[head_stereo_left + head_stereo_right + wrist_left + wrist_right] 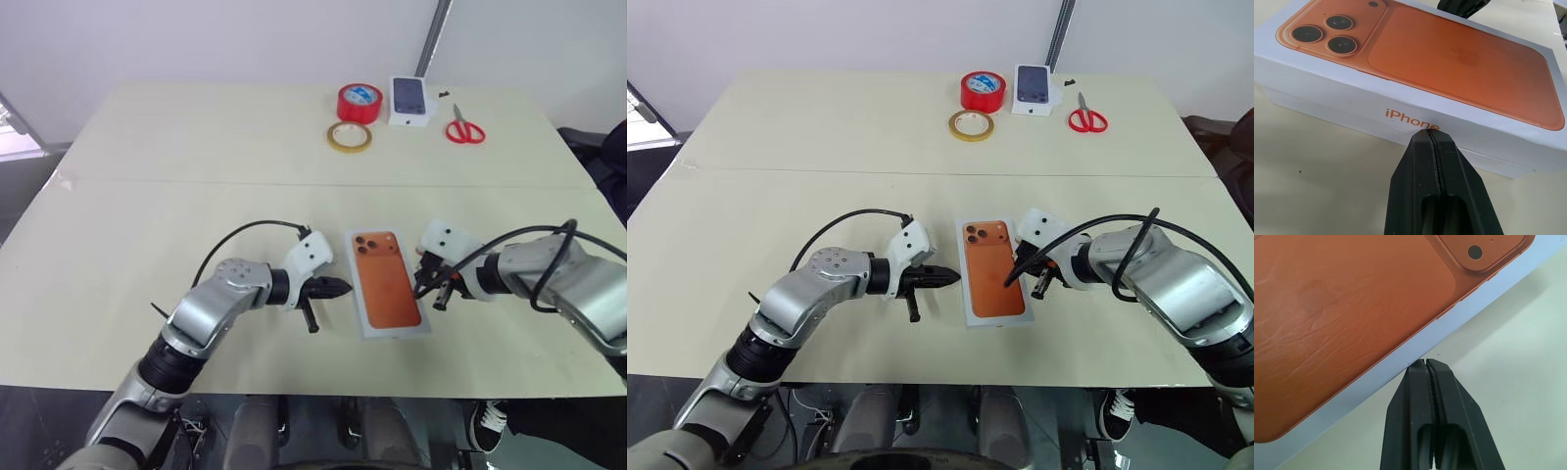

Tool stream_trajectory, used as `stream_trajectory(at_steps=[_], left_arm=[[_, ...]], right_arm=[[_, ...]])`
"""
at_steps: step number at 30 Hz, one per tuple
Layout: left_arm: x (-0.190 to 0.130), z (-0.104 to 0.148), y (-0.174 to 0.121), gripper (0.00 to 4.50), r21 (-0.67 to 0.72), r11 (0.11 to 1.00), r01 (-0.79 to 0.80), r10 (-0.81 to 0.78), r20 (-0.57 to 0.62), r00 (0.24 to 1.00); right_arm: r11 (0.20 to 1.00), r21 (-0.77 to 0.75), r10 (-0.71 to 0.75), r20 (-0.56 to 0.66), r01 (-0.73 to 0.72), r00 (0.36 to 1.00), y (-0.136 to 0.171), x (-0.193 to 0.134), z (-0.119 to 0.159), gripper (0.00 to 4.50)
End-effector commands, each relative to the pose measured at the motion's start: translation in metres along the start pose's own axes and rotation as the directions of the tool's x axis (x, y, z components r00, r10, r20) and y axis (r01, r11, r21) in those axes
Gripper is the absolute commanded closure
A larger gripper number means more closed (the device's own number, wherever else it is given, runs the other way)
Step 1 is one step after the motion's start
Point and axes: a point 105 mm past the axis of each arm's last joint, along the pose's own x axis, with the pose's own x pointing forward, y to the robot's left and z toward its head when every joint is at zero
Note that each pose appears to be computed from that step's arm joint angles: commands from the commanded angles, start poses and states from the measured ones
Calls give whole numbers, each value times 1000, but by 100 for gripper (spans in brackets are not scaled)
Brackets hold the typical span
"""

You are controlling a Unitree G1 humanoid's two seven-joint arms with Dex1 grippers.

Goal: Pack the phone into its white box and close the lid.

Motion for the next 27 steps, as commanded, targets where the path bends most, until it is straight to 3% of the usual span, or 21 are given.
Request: stream_trajectory(at_steps=[1, 27], left_arm=[[5, 13, -7, 450, 31, 999, 36, -37, 44, 998], [2, 11, 2, 450, 5, 1000, 2, -2, 49, 999]], right_arm=[[1000, -24, 8, 55, -7, 998, 2, -1, 11, 444], [1000, -15, 29, 55, -28, 998, 8, 5, 10, 444]])
